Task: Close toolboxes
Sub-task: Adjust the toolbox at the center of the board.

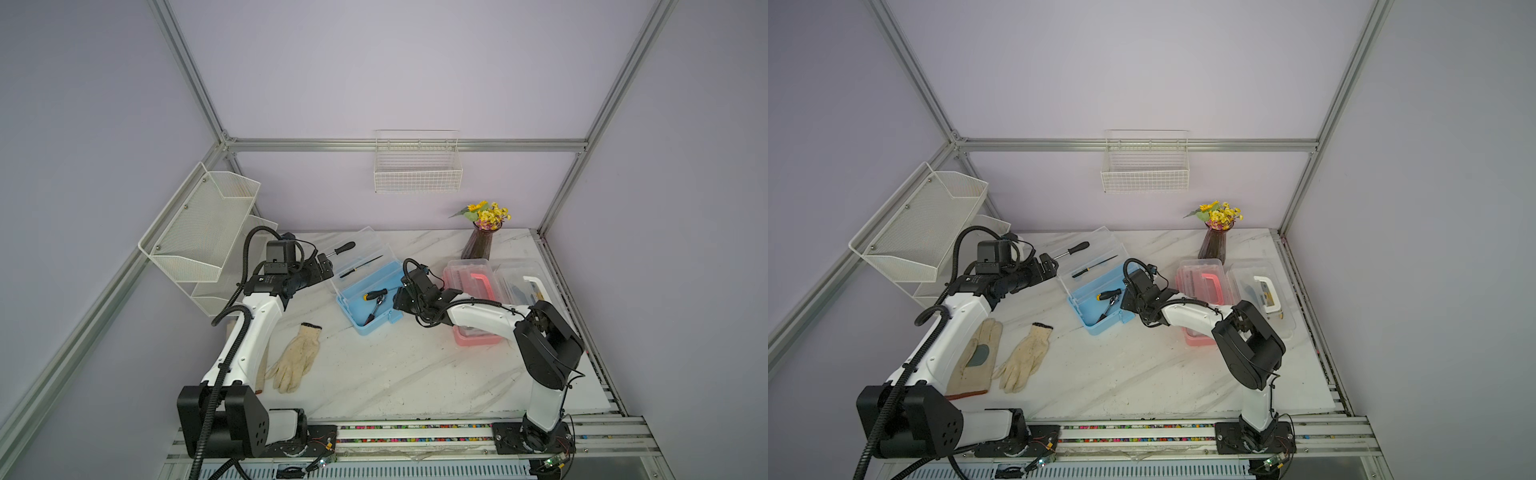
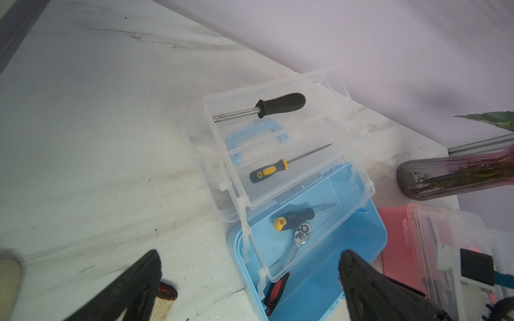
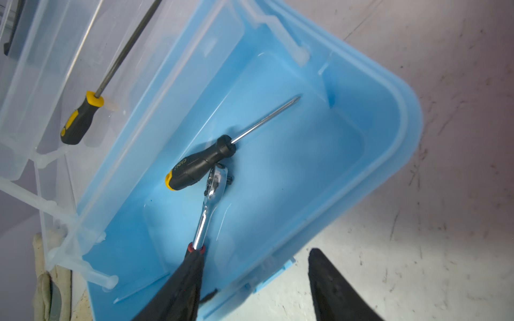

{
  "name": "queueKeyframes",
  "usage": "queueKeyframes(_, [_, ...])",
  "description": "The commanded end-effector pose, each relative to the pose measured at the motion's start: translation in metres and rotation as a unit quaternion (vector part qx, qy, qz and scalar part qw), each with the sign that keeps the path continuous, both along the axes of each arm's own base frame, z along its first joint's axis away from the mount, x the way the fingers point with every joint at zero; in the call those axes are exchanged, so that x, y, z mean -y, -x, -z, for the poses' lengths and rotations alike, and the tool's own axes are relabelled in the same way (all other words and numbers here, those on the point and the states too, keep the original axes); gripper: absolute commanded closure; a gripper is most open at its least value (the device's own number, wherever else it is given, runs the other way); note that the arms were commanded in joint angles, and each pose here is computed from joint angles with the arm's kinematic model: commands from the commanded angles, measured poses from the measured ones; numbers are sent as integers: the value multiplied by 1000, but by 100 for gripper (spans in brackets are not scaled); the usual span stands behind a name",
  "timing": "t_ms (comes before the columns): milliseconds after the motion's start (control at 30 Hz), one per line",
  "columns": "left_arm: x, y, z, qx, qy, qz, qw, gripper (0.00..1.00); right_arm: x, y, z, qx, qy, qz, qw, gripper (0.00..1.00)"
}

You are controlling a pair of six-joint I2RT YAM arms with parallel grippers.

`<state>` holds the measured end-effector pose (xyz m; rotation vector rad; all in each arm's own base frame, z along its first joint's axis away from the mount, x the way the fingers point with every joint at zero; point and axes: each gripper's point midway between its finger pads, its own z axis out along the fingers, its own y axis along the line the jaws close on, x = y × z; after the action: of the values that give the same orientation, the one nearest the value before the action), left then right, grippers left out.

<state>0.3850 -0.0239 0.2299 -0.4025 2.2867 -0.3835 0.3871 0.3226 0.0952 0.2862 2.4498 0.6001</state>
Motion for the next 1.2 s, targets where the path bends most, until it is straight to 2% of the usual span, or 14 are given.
queueKeyframes(0, [2, 9, -8, 23, 7, 6, 1000, 0, -3, -14, 8, -8, 5, 10, 1000, 37])
queueKeyframes(100, [3, 16, -8, 26, 7, 7, 1000, 0, -6, -12, 25, -29, 24, -3, 999, 40])
queueKeyframes(200, [5, 24, -10, 32, 13, 12, 999, 0, -3, -9, 32, -36, 33, -12, 999, 49])
queueKeyframes(267, [7, 30, -11, 36, 18, 15, 999, 0, 2, -11, 32, -36, 40, -14, 998, 49])
queueKeyframes(467, [9, 46, -11, 35, 23, 16, 999, 0, 22, -37, 24, -29, 49, -46, 997, 65])
queueKeyframes(700, [10, 57, -9, 27, 32, 12, 999, 0, 17, -60, 22, -16, 82, -115, 990, 68])
queueKeyframes(800, [7, 59, -10, 28, 31, 4, 999, 0, 17, -74, 22, -9, 85, -142, 986, 82])
queueKeyframes(967, [1, 57, -9, 24, 34, -8, 999, 0, 13, -87, 16, 10, 106, -191, 976, 81])
queueKeyframes(1167, [-10, 54, -1, 12, 23, -31, 999, 0, 22, -87, -16, 25, 99, -167, 981, 53])
